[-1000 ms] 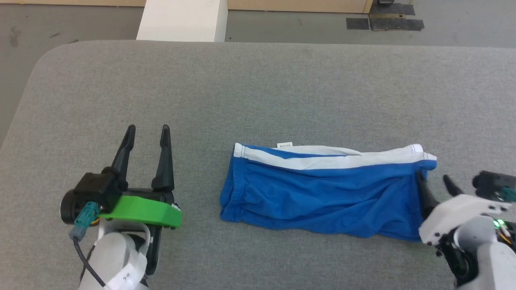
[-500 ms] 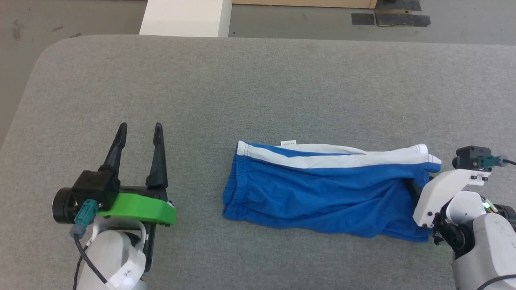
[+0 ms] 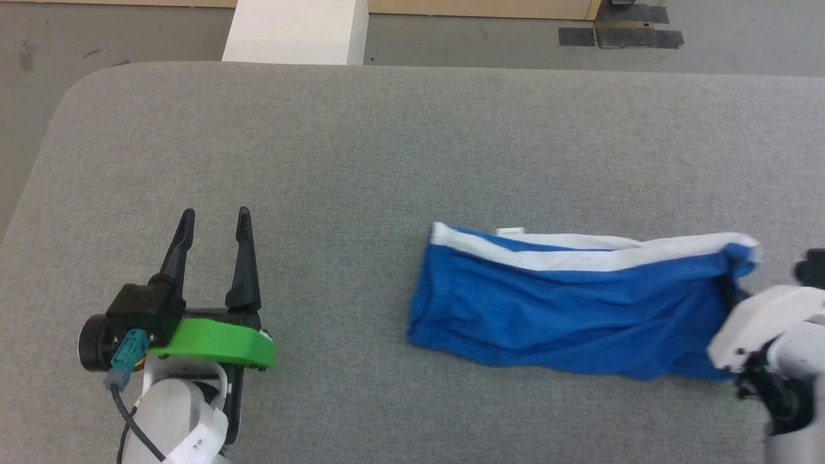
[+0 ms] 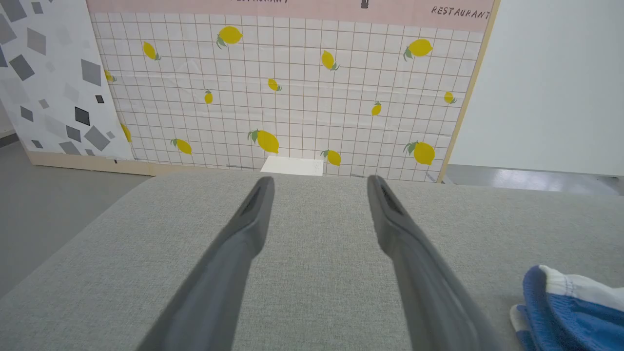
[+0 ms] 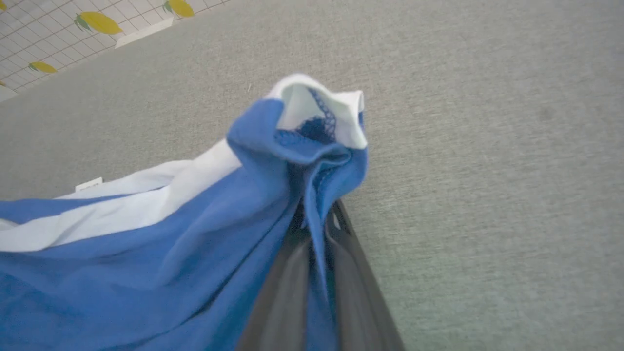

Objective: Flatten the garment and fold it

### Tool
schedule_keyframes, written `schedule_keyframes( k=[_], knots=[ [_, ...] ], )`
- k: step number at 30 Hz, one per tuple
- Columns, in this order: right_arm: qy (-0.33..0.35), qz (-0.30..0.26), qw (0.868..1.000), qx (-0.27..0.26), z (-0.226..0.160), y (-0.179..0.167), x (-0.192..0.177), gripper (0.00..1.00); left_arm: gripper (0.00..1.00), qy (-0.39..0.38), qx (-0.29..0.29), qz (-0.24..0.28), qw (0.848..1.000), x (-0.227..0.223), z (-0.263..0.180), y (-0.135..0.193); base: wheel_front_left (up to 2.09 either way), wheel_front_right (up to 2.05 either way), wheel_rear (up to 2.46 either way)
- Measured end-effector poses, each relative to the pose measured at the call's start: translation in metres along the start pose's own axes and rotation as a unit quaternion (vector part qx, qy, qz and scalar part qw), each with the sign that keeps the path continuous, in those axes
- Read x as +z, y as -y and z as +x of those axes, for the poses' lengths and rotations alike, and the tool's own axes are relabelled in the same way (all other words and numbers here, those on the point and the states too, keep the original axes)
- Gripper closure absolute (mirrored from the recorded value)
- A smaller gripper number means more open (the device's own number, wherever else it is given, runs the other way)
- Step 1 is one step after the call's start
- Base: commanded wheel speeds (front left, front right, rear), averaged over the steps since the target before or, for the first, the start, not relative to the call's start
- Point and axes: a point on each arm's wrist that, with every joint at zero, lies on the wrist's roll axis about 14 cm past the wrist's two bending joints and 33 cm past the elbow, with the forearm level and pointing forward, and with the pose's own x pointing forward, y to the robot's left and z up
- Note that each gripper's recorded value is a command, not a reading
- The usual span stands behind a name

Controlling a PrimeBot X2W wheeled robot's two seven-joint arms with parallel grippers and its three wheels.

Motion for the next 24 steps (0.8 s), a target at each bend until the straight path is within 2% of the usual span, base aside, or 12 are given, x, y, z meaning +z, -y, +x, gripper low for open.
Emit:
schedule_keyframes(
  k=[4, 8, 12, 15, 20, 24],
  knots=[
    [0.017, -0.024, 0.999, -0.031, -0.012, 0.016, 0.021, 1.00, 0.00, -0.003, 0.001, -0.001, 1.000, -0.002, -0.001, 0.000, 0.00, 0.00, 0.00],
    [0.018, -0.035, 0.999, -0.011, -0.021, 0.003, 0.032, 1.00, 0.00, -0.005, 0.000, -0.002, 1.000, -0.003, -0.002, 0.000, 0.00, 0.00, 0.00],
    [0.017, -0.057, 0.997, 0.056, -0.034, -0.042, 0.041, 1.00, 0.00, -0.006, -0.002, -0.003, 1.000, -0.004, -0.002, 0.001, 0.00, 0.00, 0.00],
    [0.011, -0.091, 0.989, 0.115, -0.045, -0.085, 0.040, 1.00, 0.00, -0.007, -0.001, -0.003, 1.000, -0.004, -0.003, 0.000, 0.00, 0.00, 0.00],
    [0.000, -0.141, 0.968, 0.206, -0.062, -0.150, 0.031, 1.00, 0.00, -0.010, 0.001, -0.002, 1.000, -0.006, -0.004, -0.002, 0.00, 0.00, 0.00],
    [-0.021, -0.177, 0.951, 0.254, -0.062, -0.188, 0.014, 1.00, 0.00, -0.013, 0.004, -0.002, 1.000, -0.008, -0.004, -0.004, 0.00, 0.00, 0.00]
  ],
)
